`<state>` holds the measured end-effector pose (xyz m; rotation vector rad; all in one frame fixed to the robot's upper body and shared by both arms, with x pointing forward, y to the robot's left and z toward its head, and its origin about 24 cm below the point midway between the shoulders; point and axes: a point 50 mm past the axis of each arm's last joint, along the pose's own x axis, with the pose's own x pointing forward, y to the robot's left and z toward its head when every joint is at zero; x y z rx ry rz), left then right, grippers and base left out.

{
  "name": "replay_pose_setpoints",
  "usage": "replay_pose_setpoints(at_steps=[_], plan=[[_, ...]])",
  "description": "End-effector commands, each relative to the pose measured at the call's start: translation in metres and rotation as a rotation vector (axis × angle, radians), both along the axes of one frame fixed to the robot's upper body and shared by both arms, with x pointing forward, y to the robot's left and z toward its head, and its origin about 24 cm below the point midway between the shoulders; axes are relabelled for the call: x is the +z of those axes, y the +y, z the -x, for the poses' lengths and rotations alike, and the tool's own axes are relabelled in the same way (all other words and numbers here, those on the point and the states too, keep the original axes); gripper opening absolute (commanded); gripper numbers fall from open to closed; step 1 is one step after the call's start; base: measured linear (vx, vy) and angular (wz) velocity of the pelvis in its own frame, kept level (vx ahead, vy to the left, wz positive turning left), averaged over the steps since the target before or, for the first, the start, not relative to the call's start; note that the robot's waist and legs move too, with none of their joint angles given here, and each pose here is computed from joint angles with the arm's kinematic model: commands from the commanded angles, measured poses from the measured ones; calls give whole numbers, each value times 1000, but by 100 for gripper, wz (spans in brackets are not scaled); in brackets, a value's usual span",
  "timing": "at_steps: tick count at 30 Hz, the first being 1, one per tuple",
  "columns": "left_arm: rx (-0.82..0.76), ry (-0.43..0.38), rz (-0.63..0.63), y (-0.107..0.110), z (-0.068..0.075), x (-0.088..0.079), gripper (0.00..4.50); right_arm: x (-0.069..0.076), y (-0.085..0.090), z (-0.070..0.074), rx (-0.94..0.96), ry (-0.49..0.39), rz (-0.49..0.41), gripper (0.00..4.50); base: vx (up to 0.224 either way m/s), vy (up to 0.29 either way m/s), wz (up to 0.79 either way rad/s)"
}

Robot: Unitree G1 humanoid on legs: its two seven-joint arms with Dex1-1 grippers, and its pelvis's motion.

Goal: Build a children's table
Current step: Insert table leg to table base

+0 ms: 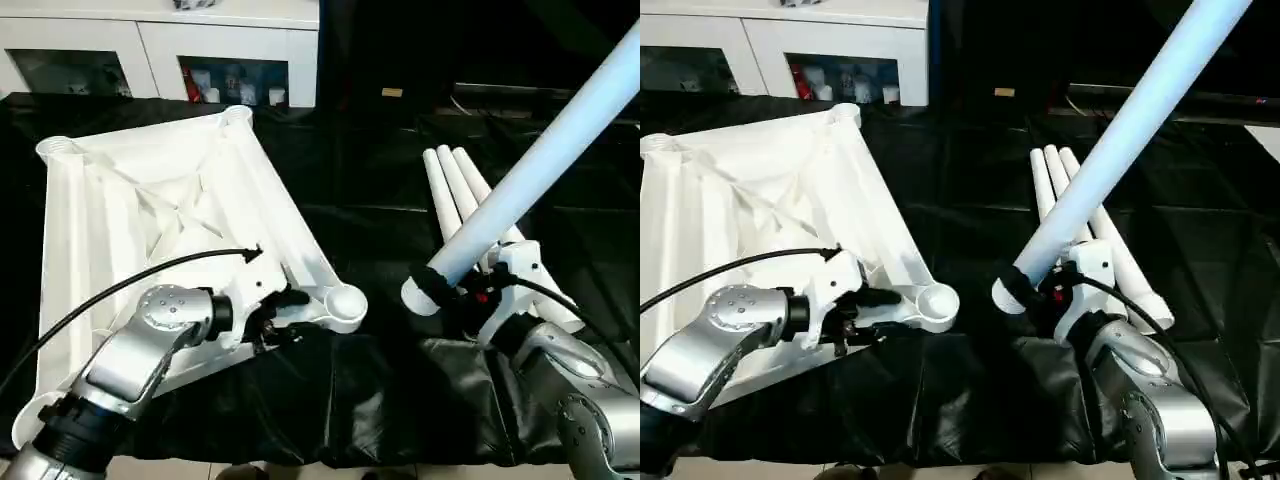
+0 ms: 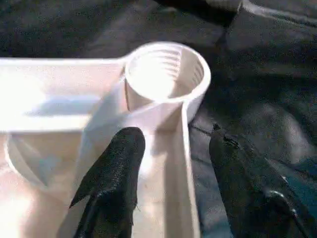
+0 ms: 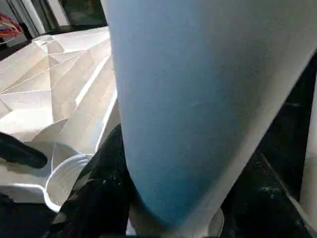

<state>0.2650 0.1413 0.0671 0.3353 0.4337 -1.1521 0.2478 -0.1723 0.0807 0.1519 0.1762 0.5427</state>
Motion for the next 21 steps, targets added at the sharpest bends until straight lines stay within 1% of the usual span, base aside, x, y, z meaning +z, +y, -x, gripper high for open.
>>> replay_pose_setpoints(at_steps=[1,2,3,5,8,9,10,14,15,19,20,21], plan=[[19,6,-30,4,2,0,214,4,1,0,18,-13,6,192,0,0,0],[27,19,-38,6,3,0,216,5,1,-1,21,-16,8,192,0,0,0],[30,22,-41,7,4,0,206,5,1,-1,23,-17,9,192,0,0,0],[35,31,-46,9,5,1,172,6,2,-1,27,-16,10,192,0,0,0],[44,36,-63,11,7,0,165,5,2,-2,30,-16,15,192,0,0,0],[52,36,-72,13,7,-1,141,5,2,-2,32,-17,18,192,0,0,0],[71,36,-79,14,6,-2,128,6,3,-3,35,-17,17,192,0,0,0],[91,30,-70,13,4,-2,120,6,4,-5,42,-21,20,192,0,0,0],[94,28,-64,13,4,-1,94,6,4,-5,44,-22,21,192,0,0,0],[89,29,-62,12,4,-1,79,7,4,-7,50,-24,27,192,0,0,0],[88,29,-62,11,4,-1,68,7,4,-7,51,-24,28,192,0,0,0],[87,29,-62,11,4,-1,46,7,4,-7,51,-25,28,192,0,0,0]])
